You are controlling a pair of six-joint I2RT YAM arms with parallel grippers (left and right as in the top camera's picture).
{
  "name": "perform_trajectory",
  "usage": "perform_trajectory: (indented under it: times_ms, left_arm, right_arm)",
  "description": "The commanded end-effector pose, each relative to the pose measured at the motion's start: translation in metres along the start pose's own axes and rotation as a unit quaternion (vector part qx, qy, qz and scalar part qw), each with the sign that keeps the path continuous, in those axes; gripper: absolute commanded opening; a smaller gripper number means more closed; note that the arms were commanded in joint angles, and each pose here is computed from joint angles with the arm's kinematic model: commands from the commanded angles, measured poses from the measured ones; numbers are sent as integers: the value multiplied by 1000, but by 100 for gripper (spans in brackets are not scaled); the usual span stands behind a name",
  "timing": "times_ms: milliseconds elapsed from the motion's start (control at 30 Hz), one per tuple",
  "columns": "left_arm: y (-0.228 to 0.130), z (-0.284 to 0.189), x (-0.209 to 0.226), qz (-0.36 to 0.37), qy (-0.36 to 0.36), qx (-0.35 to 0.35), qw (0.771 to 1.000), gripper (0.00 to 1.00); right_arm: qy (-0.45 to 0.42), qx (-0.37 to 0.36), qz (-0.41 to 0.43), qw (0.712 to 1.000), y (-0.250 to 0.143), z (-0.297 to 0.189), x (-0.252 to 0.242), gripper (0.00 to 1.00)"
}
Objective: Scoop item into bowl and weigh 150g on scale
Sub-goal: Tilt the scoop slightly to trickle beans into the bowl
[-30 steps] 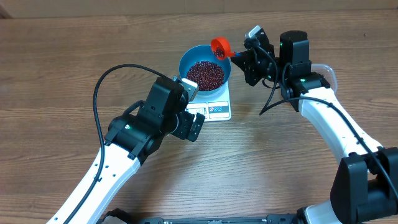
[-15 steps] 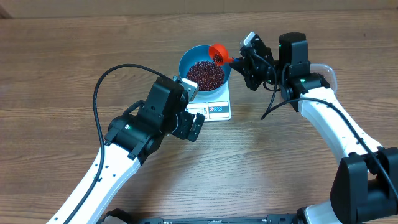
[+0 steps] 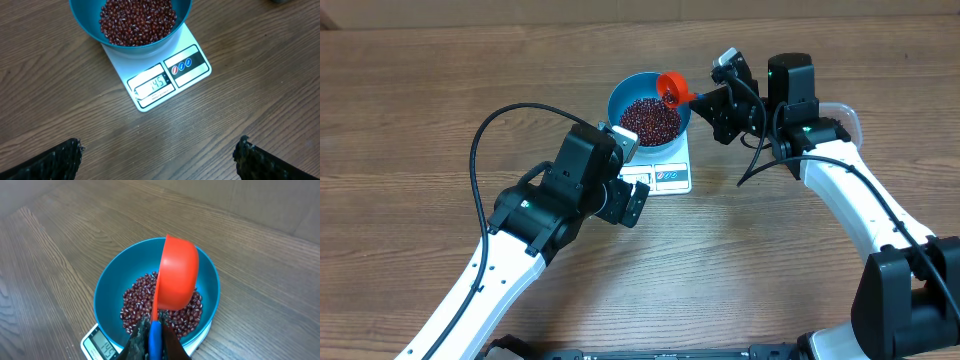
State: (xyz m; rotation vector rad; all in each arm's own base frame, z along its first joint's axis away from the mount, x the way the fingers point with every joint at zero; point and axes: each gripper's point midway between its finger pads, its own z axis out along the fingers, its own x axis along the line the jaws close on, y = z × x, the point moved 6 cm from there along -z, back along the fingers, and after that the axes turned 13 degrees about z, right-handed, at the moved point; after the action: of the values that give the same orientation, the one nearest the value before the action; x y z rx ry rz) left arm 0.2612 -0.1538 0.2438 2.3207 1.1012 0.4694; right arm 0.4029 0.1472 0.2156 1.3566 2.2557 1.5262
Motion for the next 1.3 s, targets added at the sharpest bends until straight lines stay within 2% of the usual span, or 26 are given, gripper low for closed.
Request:
perform_trajectory:
  times_ms: [0,1000,1167,1267]
  left_arm:
    - [-1,3,-1,7,-4,4,1000,99]
    - [-2,3,-1,7,-5,4,1000,100]
    - [-2,3,-1,7,-5,4,1000,100]
    - [-1,3,-1,7,-4,4,1000,100]
  right_arm:
    - [2,-1,16,1000,1,1,1,4]
    - [-7,-1,15,1000,1,1,-1,4]
    - [3,34,-97,995,-14,3,3,4]
    - [-24,35,-80,996,-13,3,-3,4]
